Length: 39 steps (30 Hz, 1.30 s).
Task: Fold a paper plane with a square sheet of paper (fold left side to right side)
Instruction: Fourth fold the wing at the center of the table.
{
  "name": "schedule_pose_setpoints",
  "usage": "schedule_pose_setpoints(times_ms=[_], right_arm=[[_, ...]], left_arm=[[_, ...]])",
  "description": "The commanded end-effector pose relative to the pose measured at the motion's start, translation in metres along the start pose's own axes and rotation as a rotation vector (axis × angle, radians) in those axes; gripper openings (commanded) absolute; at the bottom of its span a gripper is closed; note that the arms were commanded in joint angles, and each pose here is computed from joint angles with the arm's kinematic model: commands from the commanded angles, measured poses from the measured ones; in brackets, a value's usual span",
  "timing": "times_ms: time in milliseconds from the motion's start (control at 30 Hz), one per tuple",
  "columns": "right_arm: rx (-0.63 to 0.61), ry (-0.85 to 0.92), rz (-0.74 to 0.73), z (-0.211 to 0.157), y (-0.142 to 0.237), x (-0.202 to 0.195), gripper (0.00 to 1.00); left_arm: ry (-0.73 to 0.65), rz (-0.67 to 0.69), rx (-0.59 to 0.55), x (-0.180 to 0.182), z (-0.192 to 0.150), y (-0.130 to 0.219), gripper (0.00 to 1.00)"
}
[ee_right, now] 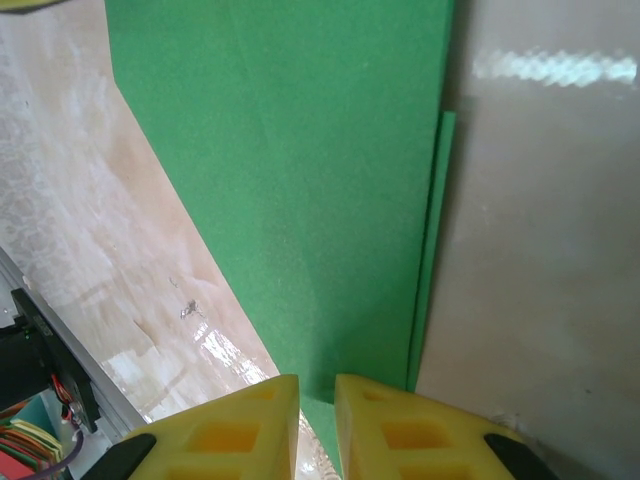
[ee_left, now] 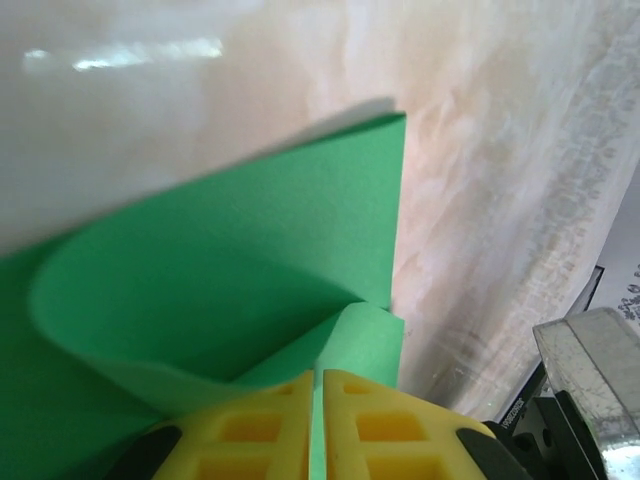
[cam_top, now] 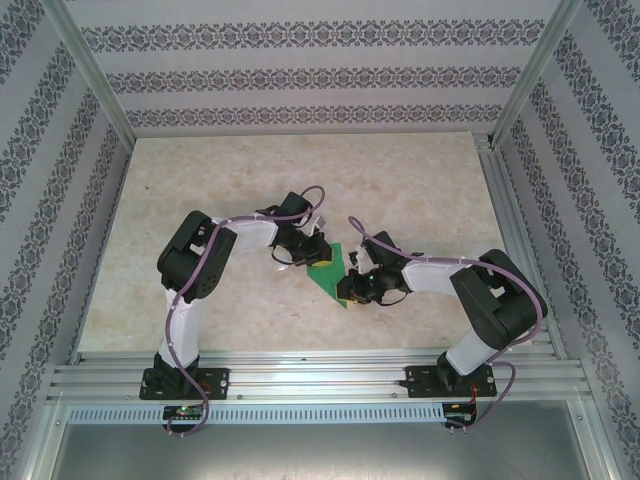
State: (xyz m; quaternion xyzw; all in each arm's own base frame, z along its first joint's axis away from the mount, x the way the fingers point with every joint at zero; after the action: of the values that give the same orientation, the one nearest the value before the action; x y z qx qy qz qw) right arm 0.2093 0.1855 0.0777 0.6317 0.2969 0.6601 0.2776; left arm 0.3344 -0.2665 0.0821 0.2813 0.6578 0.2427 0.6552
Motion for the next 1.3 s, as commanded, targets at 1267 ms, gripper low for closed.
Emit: schedule_pose_setpoints(times_ms=[1267], right_arm=[[0.136,-0.104,-0.226,-0.036,-0.015,-0.04,0.19]], left_arm=[[-0.206,-0.058,-0.192,-0.038,-0.056,0.028,0.07]])
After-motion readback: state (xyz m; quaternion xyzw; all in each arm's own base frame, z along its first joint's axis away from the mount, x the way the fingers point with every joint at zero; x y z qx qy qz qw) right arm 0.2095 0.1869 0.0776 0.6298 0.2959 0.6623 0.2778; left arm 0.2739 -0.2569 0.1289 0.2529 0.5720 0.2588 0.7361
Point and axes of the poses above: each hand's point on the last joint's axis, 136 mm out from that joint toward the fingers, its own y axis back along the fingers, its own x axis along the line the jaws close on, z = x × y, the point moved 9 cm from there along y, back along the fingers, and after that the axes turned 1 degree about -y, right-handed, at the moved point
